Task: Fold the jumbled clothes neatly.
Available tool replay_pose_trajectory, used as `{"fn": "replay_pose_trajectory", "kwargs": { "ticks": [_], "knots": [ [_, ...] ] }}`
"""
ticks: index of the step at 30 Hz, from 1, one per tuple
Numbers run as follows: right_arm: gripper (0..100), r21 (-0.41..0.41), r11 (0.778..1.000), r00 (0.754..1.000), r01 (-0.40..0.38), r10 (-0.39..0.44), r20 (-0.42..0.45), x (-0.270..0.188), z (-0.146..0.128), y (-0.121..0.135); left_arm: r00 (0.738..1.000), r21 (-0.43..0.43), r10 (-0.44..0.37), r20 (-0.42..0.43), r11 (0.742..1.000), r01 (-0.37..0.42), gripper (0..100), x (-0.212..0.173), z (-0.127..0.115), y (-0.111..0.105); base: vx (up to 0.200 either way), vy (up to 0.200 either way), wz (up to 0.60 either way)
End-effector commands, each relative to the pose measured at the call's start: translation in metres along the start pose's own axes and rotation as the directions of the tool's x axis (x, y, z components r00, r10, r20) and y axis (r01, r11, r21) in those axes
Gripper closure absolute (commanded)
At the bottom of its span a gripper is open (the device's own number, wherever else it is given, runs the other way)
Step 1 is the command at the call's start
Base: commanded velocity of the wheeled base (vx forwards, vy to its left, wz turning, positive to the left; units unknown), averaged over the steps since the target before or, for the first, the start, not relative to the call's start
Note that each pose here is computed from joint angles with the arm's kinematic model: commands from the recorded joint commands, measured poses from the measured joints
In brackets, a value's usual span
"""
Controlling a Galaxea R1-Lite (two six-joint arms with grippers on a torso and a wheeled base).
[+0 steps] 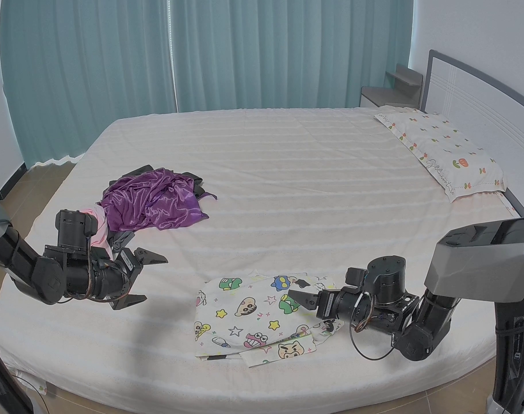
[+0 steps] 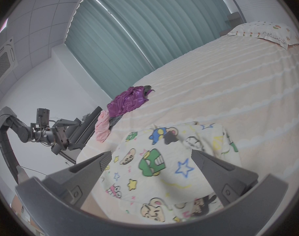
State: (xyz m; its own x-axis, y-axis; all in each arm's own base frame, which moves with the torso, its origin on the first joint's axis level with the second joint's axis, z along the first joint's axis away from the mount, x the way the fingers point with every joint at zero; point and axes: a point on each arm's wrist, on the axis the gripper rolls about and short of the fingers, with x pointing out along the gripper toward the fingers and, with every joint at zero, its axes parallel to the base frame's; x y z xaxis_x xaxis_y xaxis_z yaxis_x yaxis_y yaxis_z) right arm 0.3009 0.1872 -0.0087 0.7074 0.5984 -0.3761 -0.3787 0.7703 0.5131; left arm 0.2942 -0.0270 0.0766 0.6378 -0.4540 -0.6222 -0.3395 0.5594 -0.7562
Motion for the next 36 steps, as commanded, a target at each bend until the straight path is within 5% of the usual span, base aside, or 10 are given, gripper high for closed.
{"fn": "replay_pose_trajectory", "kwargs": {
  "ticks": [1, 12, 13, 36],
  "knots": [
    [0, 0.000, 1.000, 1.000, 0.007, -0.007, -0.004, 0.004, -0.002, -0.004, 1.000, -0.002, 0.004, -0.005, 1.000, -0.004, 0, 0.001, 0.000, 0.001, 0.000, 0.000, 0.00],
    [0, -0.019, 1.000, 0.999, 0.025, -0.025, -0.035, 0.015, -0.013, -0.013, 1.000, 0.000, 0.006, -0.012, 1.000, -0.006, 0, 0.003, -0.001, 0.002, 0.000, 0.000, 0.00],
    [100, -0.033, 0.999, 0.998, 0.031, -0.032, -0.047, 0.016, -0.016, -0.015, 1.000, -0.001, 0.006, -0.010, 1.000, -0.006, 0, 0.003, 0.000, 0.003, 0.000, 0.000, 0.00],
    [100, -0.045, 0.993, 0.985, 0.110, -0.115, -0.127, -0.055, -0.032, -0.014, 1.000, 0.002, 0.018, -0.017, 1.000, -0.018, 0, 0.007, -0.002, 0.004, 0.000, 0.000, 0.00]
  ]
}}
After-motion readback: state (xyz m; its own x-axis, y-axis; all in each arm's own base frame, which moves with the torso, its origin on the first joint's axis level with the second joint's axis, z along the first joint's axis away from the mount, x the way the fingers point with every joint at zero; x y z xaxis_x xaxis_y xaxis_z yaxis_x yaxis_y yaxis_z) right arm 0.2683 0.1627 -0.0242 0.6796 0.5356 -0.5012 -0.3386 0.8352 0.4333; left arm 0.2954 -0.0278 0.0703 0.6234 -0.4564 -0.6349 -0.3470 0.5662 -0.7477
